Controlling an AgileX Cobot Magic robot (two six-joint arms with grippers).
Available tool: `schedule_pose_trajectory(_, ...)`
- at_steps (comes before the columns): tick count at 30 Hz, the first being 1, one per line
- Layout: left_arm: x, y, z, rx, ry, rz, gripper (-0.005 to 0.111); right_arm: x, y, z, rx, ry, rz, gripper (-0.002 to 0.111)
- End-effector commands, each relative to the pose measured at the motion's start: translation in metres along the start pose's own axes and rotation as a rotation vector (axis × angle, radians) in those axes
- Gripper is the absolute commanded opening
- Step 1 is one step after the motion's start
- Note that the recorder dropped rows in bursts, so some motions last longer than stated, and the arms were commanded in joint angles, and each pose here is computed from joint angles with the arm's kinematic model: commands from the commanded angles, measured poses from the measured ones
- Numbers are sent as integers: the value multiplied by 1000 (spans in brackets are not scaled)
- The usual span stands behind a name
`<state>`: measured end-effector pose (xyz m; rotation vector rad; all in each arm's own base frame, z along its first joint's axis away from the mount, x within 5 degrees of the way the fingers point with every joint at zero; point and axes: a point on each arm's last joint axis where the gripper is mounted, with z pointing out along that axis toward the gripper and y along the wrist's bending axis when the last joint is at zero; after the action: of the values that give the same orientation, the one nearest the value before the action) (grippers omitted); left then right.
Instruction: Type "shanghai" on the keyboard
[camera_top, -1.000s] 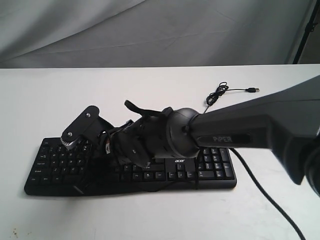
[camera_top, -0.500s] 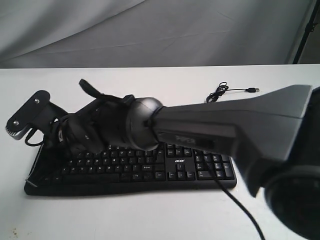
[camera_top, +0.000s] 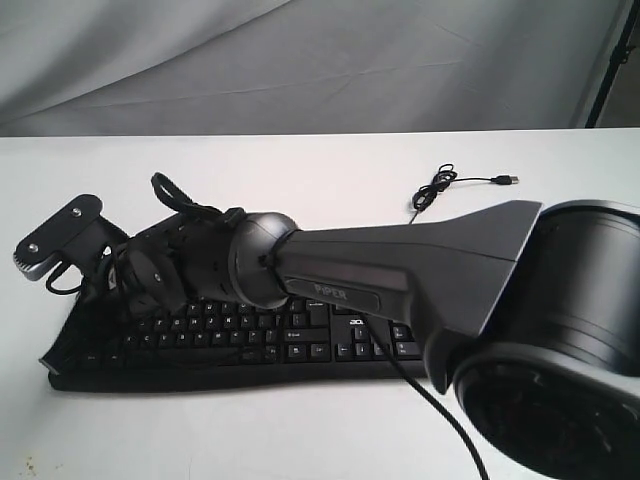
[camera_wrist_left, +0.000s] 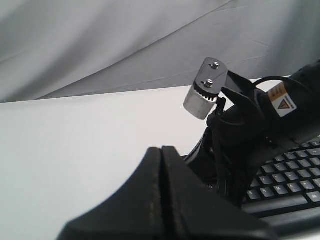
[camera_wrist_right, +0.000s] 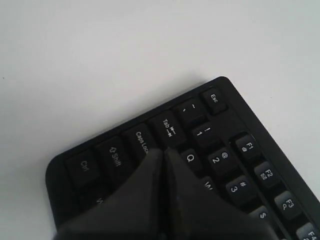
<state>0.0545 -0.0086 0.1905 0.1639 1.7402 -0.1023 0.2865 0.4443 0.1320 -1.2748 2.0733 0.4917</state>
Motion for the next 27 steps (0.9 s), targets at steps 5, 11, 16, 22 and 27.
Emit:
schedule_pose_trajectory(5, 1, 0, 0, 2, -2, 2, 0, -2, 0, -1, -3, -11, 20, 0)
schedule_pose_trajectory(11, 1, 0, 0, 2, -2, 2, 0, 7, 0, 11, 0, 6, 7, 0)
schedule_pose_trajectory(16, 1, 0, 0, 2, -2, 2, 0, 9, 0, 13, 6, -1, -2, 0)
schedule_pose_trajectory(22, 1, 0, 0, 2, -2, 2, 0, 12, 0, 16, 5, 10, -8, 0)
schedule_pose_trajectory(27, 1, 0, 0, 2, -2, 2, 0, 18, 0, 22, 3, 31, -9, 0)
